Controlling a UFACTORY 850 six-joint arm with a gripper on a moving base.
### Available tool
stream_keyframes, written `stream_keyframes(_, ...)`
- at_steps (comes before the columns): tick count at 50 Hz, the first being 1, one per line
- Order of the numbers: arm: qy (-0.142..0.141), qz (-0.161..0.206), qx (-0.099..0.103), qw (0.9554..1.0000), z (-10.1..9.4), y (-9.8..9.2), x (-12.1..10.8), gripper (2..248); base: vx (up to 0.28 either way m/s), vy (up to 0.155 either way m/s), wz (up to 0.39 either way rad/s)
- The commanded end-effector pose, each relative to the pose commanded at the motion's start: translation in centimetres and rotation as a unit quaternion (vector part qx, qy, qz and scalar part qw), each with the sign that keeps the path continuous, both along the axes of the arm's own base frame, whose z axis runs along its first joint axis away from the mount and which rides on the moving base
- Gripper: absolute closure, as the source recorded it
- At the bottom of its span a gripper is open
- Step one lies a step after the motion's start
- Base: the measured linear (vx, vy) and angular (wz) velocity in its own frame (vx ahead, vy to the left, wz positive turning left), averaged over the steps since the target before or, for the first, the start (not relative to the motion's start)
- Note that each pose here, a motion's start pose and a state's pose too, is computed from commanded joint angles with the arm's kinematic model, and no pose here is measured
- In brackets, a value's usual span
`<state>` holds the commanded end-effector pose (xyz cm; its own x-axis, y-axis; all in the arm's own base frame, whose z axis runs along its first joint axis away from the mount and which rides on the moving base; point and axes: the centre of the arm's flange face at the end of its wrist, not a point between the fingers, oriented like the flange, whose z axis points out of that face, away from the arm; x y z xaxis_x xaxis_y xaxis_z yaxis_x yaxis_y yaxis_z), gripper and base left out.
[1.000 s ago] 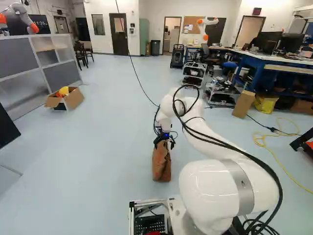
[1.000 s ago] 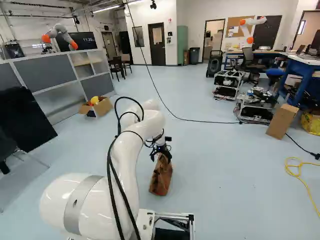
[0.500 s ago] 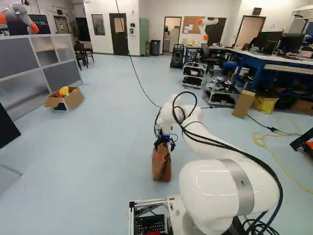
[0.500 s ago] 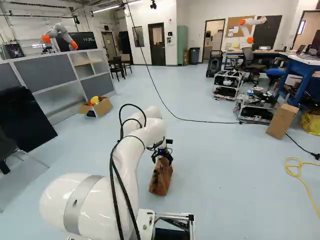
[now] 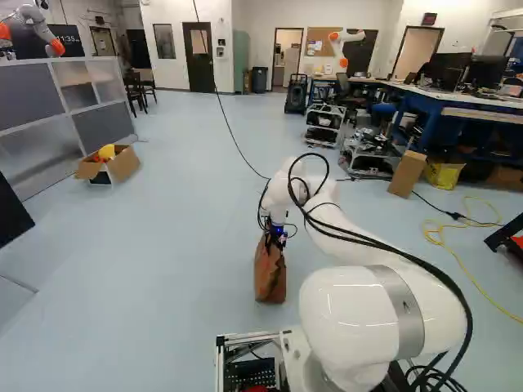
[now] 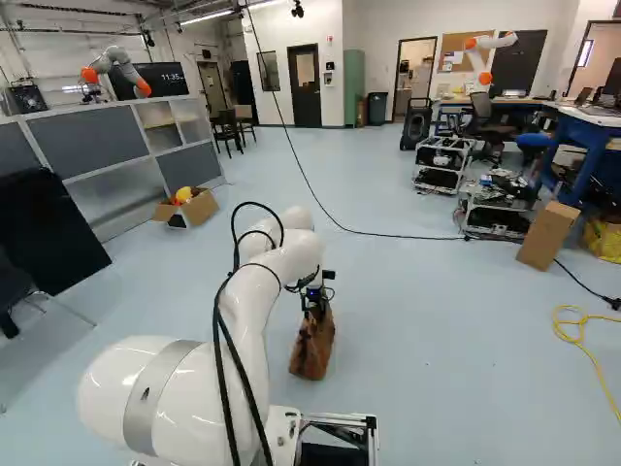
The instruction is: Pick up the grocery bag from the ground
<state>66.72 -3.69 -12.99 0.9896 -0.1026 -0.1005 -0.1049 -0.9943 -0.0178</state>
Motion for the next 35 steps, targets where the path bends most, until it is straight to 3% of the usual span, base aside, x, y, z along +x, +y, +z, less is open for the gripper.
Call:
stream_keyframes(1, 0.000, 0.000, 0.000, 1.0000, 0.0, 0.0, 0.0, 128, 0.000, 0.000, 0.000)
stream_keyframes(2, 0.000, 0.000, 0.000, 1.0000, 0.0, 0.0, 0.0, 167, 0.000, 0.000, 0.000)
stream_keyframes(6, 0.000, 0.000, 0.000, 1.0000, 0.0, 0.0, 0.0, 167, 0.000, 0.000, 0.000)
stream_keyframes(7, 0.000, 0.000, 0.000, 1.0000, 0.0, 0.0, 0.0, 204, 0.000, 0.000, 0.000)
stream_keyframes(11, 0.000, 0.000, 0.000, 1.0000, 0.0, 0.0, 0.0, 204, 0.000, 0.000, 0.000)
stream_keyframes(12, 0.000, 0.000, 0.000, 1.0000, 0.0, 0.0, 0.0, 229, 0.000, 0.000, 0.000)
stream_keyframes(26, 0.000, 0.000, 0.000, 1.0000, 0.1, 0.0, 0.0, 229, 0.000, 0.000, 0.000)
stream_keyframes(35, 0.001, 0.000, 0.000, 1.0000, 1.8, 0.0, 0.1, 229, 0.000, 0.000, 0.000)
